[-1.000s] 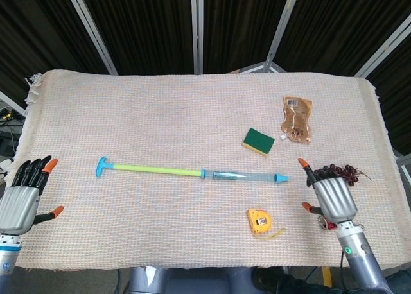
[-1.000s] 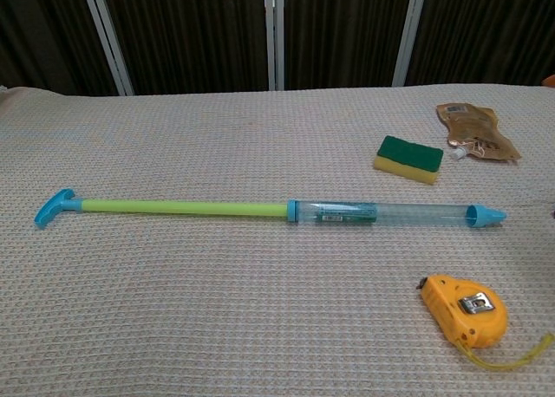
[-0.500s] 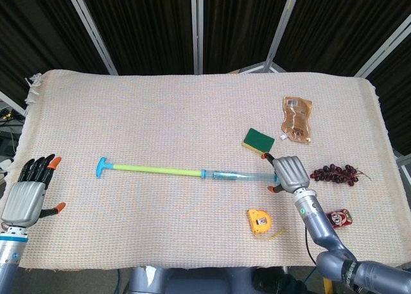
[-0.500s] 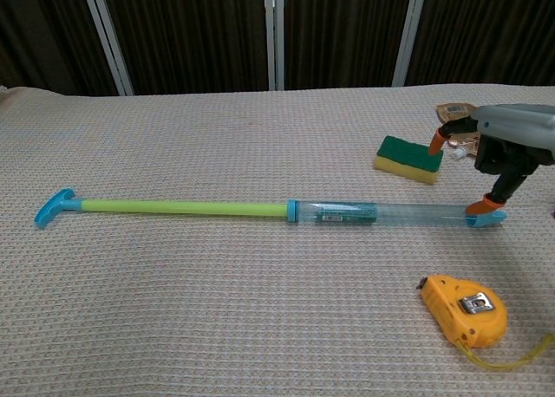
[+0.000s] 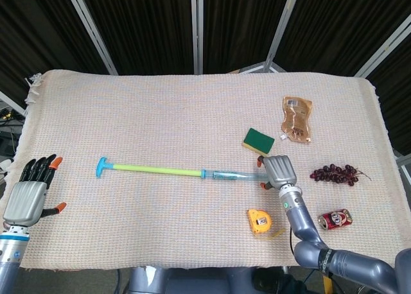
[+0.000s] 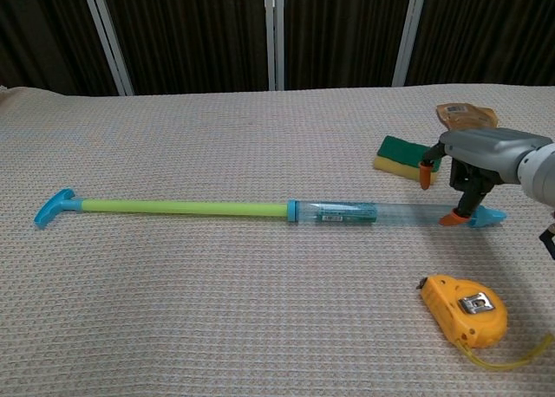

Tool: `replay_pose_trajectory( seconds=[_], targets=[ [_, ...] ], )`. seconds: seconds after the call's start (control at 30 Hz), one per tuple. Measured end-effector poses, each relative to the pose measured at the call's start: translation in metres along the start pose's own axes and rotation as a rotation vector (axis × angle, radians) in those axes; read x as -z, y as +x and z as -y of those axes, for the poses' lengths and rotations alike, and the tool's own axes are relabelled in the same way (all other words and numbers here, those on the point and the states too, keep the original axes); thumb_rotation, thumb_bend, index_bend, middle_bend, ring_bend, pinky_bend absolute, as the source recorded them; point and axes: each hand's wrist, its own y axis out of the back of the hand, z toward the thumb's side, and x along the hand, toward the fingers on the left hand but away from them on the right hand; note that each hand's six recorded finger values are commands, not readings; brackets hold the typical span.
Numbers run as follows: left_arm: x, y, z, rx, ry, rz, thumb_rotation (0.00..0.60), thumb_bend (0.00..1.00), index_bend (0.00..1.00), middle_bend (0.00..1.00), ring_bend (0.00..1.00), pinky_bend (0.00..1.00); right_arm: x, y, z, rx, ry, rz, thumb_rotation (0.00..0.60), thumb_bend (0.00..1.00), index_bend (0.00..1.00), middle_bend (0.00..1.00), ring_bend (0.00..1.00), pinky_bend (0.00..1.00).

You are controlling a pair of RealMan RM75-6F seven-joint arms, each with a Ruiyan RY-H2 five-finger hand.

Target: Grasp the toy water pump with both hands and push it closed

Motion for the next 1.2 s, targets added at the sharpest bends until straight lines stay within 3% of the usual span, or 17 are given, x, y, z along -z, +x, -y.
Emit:
replay_pose_trajectory(
  seconds=[0.77, 1.2],
  targets=[
    [0.002, 0.001, 0.002, 0.006, 0.003, -0.006, 0.600, 0.00, 0.00, 0.00, 0.00, 0.00, -0.002, -0.007, 0.026, -0.021, -0.014, 0.041, 0.600, 0.20, 0.48, 1.00, 1.00, 1.00],
    [0.002, 0.003, 0.004, 0.014, 0.005, -0.009, 0.600, 0.00, 0.00, 0.00, 0.00, 0.00, -0.004, -0.006, 0.027, -0.024, -0.015, 0.032, 0.600, 0.33, 0.57, 1.00, 1.00, 1.00]
  ],
)
